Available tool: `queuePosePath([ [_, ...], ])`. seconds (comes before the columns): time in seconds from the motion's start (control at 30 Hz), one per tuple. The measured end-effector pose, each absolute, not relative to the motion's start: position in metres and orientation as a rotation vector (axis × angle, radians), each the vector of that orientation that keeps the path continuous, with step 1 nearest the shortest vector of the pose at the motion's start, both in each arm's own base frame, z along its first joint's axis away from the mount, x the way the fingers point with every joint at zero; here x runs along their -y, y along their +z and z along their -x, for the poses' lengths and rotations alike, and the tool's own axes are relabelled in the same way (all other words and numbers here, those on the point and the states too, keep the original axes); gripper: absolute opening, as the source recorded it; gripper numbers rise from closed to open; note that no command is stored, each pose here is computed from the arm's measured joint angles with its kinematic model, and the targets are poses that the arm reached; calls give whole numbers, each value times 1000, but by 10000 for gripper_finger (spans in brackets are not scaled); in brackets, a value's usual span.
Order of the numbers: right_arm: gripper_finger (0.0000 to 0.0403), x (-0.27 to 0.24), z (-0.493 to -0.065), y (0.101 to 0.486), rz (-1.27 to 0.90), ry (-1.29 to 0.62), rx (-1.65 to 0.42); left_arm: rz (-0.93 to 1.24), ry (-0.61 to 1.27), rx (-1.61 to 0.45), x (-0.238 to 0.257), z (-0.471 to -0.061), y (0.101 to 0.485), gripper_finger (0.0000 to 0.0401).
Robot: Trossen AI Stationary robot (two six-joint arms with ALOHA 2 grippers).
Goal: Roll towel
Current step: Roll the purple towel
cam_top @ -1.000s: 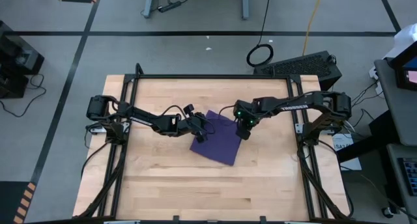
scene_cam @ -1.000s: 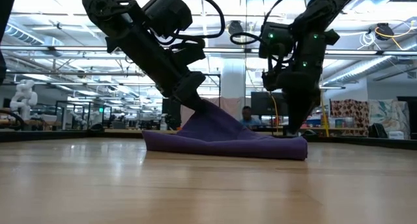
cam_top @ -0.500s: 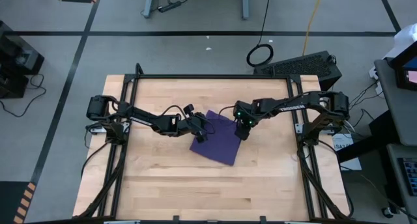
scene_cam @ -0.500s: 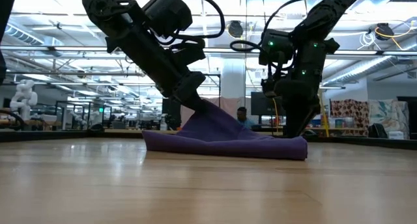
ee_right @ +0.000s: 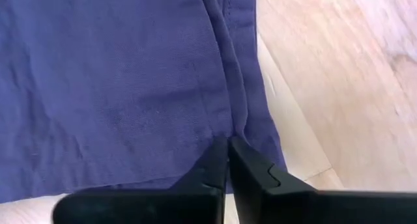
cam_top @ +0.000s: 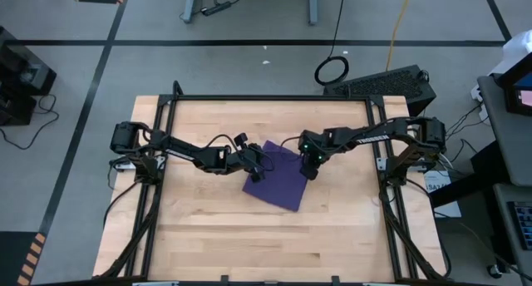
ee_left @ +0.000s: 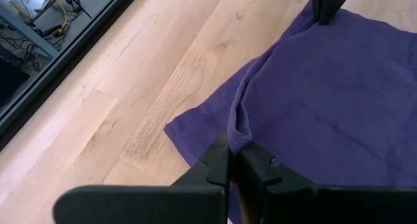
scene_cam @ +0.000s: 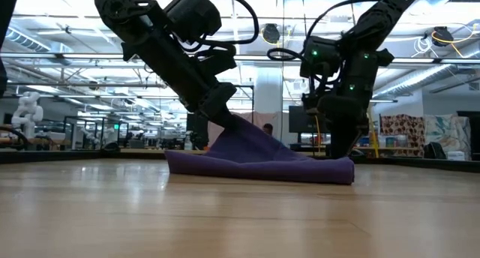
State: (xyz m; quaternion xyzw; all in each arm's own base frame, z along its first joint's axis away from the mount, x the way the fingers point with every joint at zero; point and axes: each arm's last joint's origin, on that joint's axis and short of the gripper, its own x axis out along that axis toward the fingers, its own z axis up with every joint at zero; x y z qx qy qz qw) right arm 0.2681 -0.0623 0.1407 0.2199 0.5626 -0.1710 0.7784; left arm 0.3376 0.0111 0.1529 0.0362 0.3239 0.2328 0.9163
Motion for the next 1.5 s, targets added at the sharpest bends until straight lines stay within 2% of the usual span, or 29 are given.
queuePosePath([
  [0.53, 1, 53, -267, 162, -453, -352, -1233, -74, 478, -661, -11, -338, 153, 15],
  [1.0, 0, 44, -259, 171, -405, -461, -1356, -99, 456, -592, -11, -343, 160, 15],
  [1.27, 1, 45, -263, 172, -389, -476, -1318, -98, 455, -600, -13, -344, 156, 15],
  [1.37, 17, 46, -265, 172, -393, -475, -1291, -99, 455, -602, -13, -344, 155, 15],
  [1.5, 60, 52, -266, 172, -429, -503, -1261, -100, 455, -605, -13, -345, 152, 15],
])
